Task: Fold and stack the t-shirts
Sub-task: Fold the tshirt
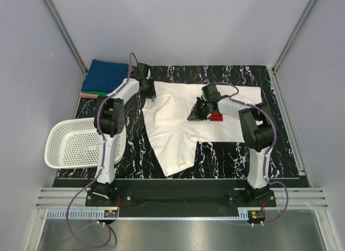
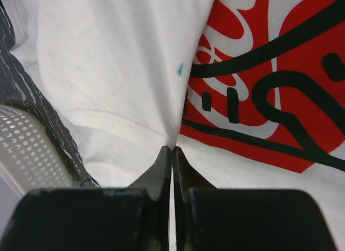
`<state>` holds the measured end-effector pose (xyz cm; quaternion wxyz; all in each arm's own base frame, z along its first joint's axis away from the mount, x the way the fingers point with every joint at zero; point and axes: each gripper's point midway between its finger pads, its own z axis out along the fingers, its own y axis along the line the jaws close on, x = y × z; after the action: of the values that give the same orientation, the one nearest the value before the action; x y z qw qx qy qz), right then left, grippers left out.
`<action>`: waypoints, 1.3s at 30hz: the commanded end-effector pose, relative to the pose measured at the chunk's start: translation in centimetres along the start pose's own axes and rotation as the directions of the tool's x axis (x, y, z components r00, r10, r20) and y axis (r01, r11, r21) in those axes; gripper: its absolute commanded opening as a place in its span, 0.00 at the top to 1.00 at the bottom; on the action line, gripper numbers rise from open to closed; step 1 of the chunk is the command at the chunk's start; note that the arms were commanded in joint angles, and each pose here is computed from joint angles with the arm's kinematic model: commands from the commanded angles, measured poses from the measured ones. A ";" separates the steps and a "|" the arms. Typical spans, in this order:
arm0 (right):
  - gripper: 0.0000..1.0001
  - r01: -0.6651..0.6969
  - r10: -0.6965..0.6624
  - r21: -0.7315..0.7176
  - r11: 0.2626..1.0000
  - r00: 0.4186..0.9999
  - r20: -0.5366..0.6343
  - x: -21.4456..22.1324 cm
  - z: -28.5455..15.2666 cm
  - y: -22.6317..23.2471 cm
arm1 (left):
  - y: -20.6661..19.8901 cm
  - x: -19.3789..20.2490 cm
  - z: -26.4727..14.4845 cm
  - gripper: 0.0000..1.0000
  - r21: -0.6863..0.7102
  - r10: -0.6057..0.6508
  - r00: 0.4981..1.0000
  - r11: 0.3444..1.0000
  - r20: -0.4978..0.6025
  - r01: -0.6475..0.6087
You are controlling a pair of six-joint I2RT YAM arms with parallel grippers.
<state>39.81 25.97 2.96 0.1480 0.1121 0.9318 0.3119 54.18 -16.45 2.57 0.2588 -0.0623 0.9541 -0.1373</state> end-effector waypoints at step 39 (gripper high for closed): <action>0.99 0.073 -0.074 0.005 0.997 0.997 0.024 0.2 -2.0 0.9 | -4.7 11.3 -11.6 0.57 0.213 0.060 0.998 0.975 0.034 -0.065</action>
<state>39.11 24.76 3.10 0.1562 0.0938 0.9423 0.2810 37.95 -18.76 7.25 0.2527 0.0010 0.9499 -0.1840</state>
